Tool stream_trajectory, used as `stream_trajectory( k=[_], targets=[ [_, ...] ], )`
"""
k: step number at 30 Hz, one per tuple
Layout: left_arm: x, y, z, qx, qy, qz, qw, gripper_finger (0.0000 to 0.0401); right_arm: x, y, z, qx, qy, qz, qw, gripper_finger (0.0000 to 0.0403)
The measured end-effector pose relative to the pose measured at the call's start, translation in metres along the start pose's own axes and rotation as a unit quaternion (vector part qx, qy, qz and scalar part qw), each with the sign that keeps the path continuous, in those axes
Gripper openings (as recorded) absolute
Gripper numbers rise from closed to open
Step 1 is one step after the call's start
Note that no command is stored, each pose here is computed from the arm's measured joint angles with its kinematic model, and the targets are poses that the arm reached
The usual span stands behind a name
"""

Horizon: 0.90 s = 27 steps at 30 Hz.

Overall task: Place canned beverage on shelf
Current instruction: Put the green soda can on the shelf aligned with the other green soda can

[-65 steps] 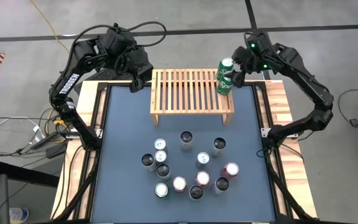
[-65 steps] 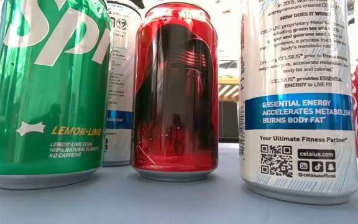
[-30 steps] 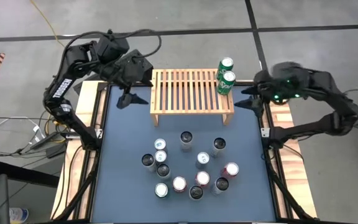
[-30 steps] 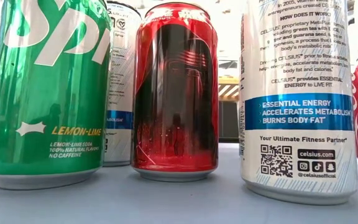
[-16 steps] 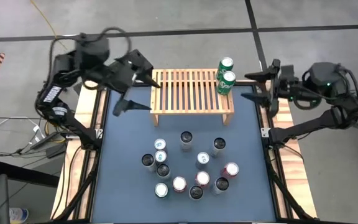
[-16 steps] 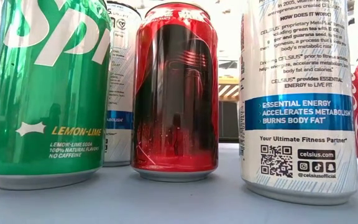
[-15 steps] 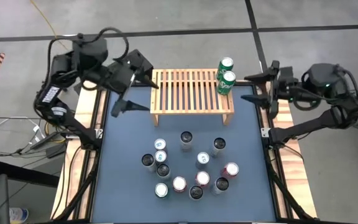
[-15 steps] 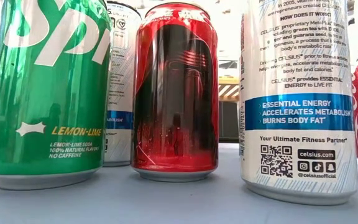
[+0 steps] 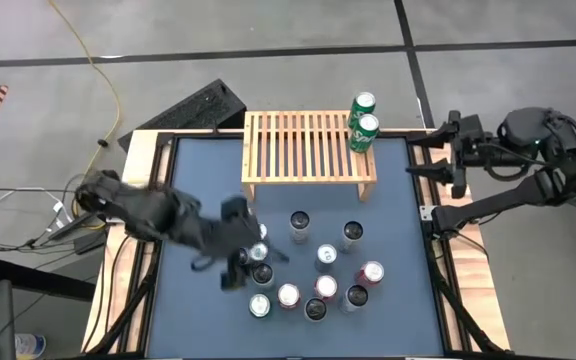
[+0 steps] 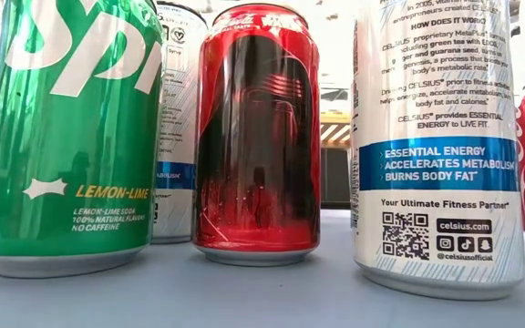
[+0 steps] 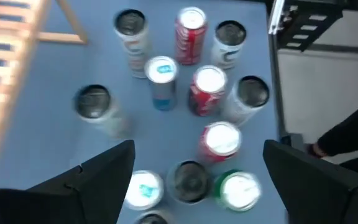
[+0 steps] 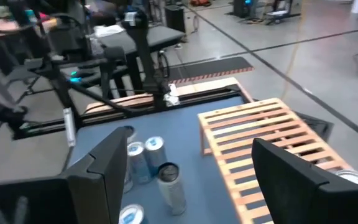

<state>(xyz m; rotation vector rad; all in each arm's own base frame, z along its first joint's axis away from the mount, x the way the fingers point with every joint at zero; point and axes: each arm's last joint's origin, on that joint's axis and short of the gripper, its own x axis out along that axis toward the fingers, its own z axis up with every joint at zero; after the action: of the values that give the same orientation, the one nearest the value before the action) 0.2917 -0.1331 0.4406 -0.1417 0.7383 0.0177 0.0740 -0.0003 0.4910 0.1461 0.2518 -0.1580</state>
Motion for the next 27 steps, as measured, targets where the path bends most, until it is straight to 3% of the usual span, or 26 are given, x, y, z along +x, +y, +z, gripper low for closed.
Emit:
stream_trajectory(
  k=[7, 13, 27],
  targets=[
    [0.022, -0.049, -0.027, -0.041, 0.005, 0.042, 0.998, 0.0343, -0.006, -0.002, -0.004, 0.002, 0.009, 0.001, 1.0, 0.028],
    [0.051, -0.08, -0.049, -0.036, 0.036, 0.055, 0.997, 0.0343, -0.007, -0.002, -0.004, 0.002, 0.009, 0.006, 1.0, 0.028],
    [0.11, -0.124, -0.093, -0.077, 0.076, 0.091, 0.99, 0.0343, -0.007, -0.002, -0.009, 0.007, 0.035, 0.021, 0.999, 0.028]
  ],
)
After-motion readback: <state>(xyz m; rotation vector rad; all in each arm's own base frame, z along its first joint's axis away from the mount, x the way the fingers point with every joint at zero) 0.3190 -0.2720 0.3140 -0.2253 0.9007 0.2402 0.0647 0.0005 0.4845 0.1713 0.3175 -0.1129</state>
